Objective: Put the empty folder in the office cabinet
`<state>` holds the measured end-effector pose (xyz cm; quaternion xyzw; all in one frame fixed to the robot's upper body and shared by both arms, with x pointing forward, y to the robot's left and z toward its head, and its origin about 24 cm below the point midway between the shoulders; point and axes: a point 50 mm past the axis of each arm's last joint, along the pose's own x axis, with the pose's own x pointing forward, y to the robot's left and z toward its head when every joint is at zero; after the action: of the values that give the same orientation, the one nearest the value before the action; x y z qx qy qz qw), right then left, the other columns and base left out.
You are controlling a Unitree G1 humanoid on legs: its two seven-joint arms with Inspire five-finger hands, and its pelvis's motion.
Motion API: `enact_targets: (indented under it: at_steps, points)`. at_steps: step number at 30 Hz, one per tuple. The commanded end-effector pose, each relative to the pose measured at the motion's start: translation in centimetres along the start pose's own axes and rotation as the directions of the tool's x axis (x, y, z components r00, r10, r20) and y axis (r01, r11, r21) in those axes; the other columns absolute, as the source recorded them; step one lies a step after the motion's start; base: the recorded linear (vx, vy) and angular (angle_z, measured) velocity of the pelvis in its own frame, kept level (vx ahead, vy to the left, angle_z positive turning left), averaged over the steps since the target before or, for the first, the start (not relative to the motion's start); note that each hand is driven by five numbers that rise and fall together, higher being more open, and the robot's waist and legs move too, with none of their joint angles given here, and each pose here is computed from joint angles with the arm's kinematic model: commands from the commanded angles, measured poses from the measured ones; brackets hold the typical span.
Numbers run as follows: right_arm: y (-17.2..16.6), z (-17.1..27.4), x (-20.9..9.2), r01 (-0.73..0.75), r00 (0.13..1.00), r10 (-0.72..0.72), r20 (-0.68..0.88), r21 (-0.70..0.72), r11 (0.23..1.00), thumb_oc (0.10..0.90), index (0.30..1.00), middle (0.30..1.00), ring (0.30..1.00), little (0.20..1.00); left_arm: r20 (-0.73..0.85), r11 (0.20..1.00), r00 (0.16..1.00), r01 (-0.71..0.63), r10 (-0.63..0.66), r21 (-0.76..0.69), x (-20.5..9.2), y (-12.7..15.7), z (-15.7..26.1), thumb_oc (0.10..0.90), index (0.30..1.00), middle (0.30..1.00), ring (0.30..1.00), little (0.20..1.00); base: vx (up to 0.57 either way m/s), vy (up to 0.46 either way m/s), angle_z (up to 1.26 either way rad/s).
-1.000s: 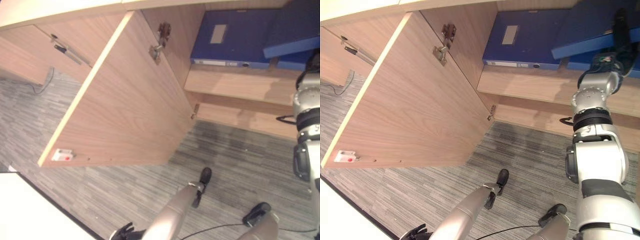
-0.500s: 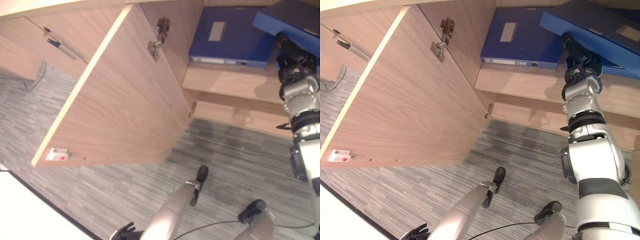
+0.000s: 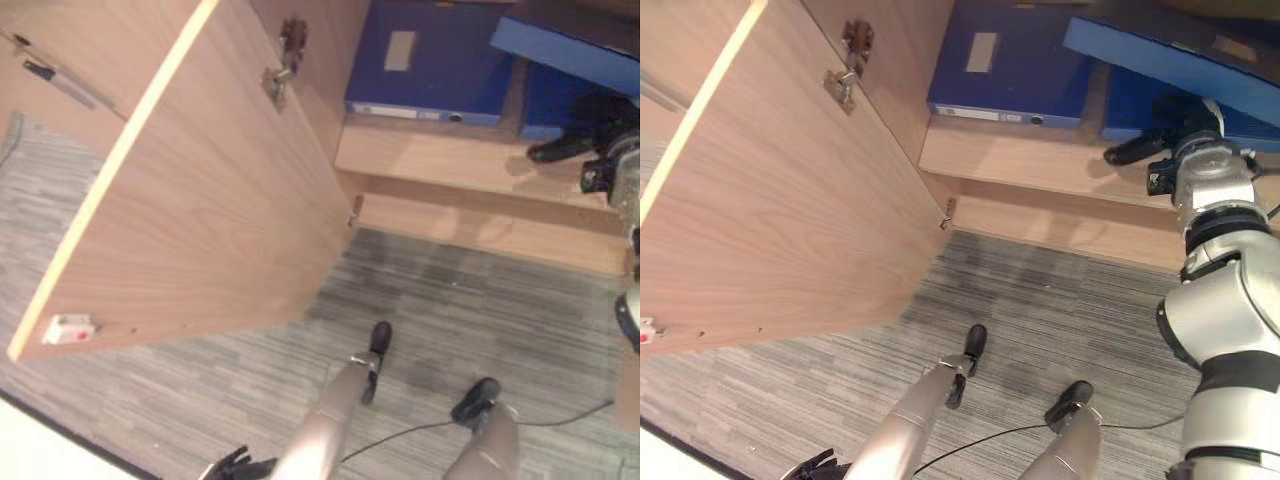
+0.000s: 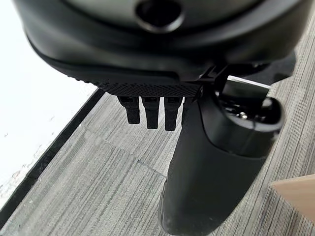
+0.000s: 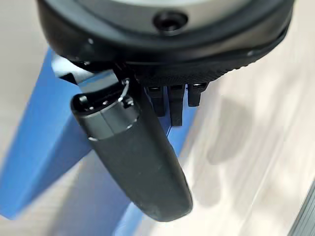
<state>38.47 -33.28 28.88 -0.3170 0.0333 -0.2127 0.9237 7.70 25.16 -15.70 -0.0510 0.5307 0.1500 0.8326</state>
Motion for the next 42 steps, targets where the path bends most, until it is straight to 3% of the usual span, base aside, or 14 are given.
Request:
enact_targets:
  at_steps: [1,2,8,17,19,23,26,29,31,34,42]
  points:
    - [-6.0,7.5,-1.5,0.204,0.957,-0.135,0.256,-0.266,0.942,0.8,0.9,0.9,0.9,0.9,-0.159,0.978,0.965,-0.209,0.208,0.012,-2.1,6.5,-4.0,0.8,0.9,0.9,0.9,0.9,-0.01,0.018,-0.12]
    - [-6.1,8.5,-1.8,0.232,0.947,-0.132,0.294,-0.337,0.913,0.8,0.9,0.9,0.9,0.9,-0.165,0.978,0.965,-0.209,0.206,-0.002,-2.1,6.3,-4.3,0.8,0.9,0.9,0.9,0.9,-0.01,0.024,-0.14]
    - [-4.6,11.3,-2.3,0.222,0.923,-0.054,0.38,-0.413,0.883,0.8,0.9,0.9,0.9,0.9,-0.17,0.984,0.971,-0.176,0.171,-0.017,-2.0,5.3,-4.8,0.8,0.9,0.9,0.9,0.9,-0.01,0.016,-0.13]
    - [-2.9,11.5,-2.4,0.145,0.923,0.052,0.381,-0.47,0.871,0.8,0.9,0.9,0.9,0.9,-0.184,0.986,0.971,-0.164,0.155,-0.03,-2.0,5.0,-5.2,0.8,0.9,0.9,0.9,0.9,0.0,0.002,-0.01]
    - [-1.1,12.1,-2.8,0.039,0.892,0.159,0.424,-0.423,0.905,0.8,0.9,0.9,0.9,0.9,-0.19,0.986,0.97,-0.163,0.153,-0.037,-2.1,5.1,-5.3,0.8,0.9,0.9,0.9,0.9,0.0,-0.001,-0.02]
    - [0.6,12.3,-3.4,-0.067,0.858,0.28,0.431,-0.447,0.892,0.8,0.9,0.9,0.9,0.9,-0.187,0.984,0.97,-0.166,0.152,-0.06,-2.2,5.3,-5.4,0.8,0.9,0.9,0.9,0.9,0.0,-0.008,-0.05]
    - [2.1,11.1,-3.4,-0.132,0.852,0.384,0.356,-0.562,0.816,0.8,0.9,0.9,0.9,0.9,-0.161,0.985,0.978,-0.149,0.134,-0.085,-1.9,4.9,-4.9,0.8,0.9,0.9,0.9,0.9,0.0,-0.003,-0.02]
    - [2.0,10.8,-3.2,-0.137,0.859,0.385,0.337,-0.575,0.807,0.8,0.9,0.9,0.9,0.9,-0.158,0.985,0.978,-0.148,0.133,-0.088,-1.9,4.9,-4.8,0.8,0.9,0.9,0.9,0.9,0.0,0.0,0.0]
    - [0.3,8.6,-2.1,-0.065,0.932,0.293,0.213,-0.698,0.714,0.8,0.9,0.9,0.9,0.9,-0.152,0.988,0.981,-0.136,0.123,-0.079,-1.8,4.7,-4.5,0.8,0.9,0.9,0.9,0.9,0.0,0.0,0.0]
    - [-1.2,7.6,-1.5,0.001,0.967,0.187,0.172,-0.738,0.675,0.8,0.9,0.9,0.9,0.9,-0.157,0.988,0.98,-0.137,0.125,-0.068,-1.7,4.6,-4.4,0.8,0.9,0.9,0.9,0.9,0.0,0.004,0.06]
    - [-1.4,7.3,-1.2,0.031,0.975,0.132,0.179,-0.699,0.714,0.8,0.9,0.9,0.9,0.9,-0.159,0.989,0.98,-0.132,0.121,-0.06,-1.6,4.5,-4.2,0.8,0.9,0.9,0.9,0.9,0.0,0.004,-0.04]
